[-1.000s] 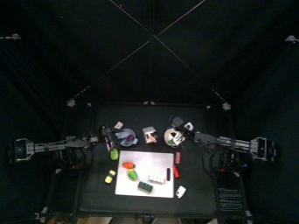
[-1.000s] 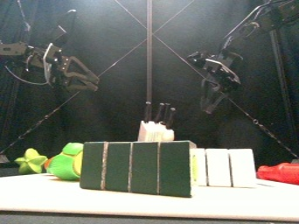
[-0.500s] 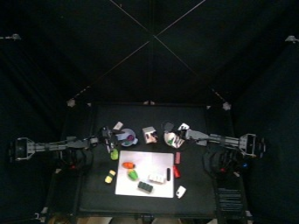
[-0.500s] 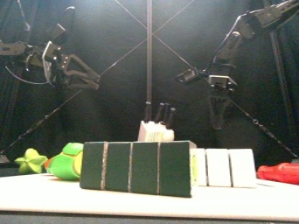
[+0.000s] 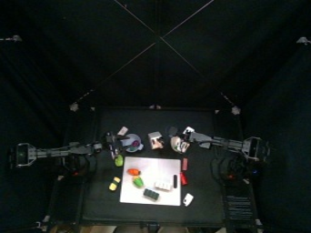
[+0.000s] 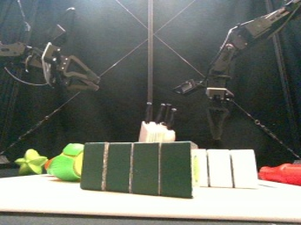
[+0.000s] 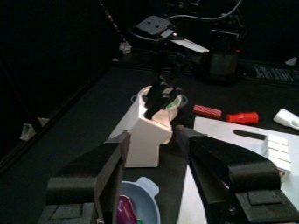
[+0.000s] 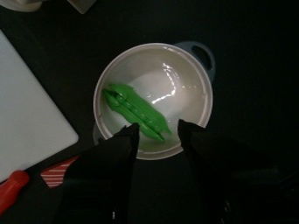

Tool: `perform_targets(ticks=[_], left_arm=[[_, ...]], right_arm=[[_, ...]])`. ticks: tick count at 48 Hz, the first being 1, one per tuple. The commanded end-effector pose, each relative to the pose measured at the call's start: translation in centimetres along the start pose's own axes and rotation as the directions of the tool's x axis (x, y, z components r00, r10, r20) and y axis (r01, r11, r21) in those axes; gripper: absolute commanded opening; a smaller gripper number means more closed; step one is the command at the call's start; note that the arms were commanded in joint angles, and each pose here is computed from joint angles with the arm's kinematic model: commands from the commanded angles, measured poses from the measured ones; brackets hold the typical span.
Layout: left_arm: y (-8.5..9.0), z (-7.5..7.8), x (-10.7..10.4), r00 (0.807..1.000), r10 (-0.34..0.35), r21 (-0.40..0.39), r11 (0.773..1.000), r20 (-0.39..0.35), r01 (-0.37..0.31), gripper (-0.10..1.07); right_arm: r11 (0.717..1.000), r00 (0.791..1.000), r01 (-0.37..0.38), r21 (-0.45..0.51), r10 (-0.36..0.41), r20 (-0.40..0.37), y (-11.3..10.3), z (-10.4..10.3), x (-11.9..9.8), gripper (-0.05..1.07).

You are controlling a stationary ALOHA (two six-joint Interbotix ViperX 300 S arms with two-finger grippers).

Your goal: Grab peas

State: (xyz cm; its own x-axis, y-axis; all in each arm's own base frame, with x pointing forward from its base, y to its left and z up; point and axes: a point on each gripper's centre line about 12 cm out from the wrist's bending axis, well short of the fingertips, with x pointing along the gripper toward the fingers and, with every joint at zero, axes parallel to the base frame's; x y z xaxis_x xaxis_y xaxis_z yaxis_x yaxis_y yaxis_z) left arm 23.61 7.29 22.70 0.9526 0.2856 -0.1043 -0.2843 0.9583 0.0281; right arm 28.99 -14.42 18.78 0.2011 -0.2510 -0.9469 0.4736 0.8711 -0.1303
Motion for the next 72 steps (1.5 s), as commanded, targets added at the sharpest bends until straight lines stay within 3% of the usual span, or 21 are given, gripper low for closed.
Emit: perform_targets(ticks=[1,28,58,72], left_arm=[[0.1,0.5,0.2,1.0,0.003,-0.001,1.0,0.015,-0.003,0.85],[0.3,0.0,0.0,1.0,0.014,-0.004,1.0,0.001,-0.014,0.85],[0.7,-0.2,-0.1,0.999,0.032,-0.02,0.999,-0.002,-0.032,0.85],[0.7,-0.2,-0.1,0.999,0.032,-0.02,0.999,-0.004,-0.032,0.85]], right_arm=[[1.0,1.0,-0.013,0.013,0.013,0.023,0.0,0.1,-0.2,0.79],[1.0,0.999,-0.026,0.012,0.026,-0.02,0.5,-1.2,3.3,0.79],[1.0,0.996,-0.012,0.0,0.012,-0.093,0.4,-1.8,5.7,0.79],[1.0,0.996,0.001,-0.003,-0.002,-0.088,0.0,-1.6,6.0,0.78]])
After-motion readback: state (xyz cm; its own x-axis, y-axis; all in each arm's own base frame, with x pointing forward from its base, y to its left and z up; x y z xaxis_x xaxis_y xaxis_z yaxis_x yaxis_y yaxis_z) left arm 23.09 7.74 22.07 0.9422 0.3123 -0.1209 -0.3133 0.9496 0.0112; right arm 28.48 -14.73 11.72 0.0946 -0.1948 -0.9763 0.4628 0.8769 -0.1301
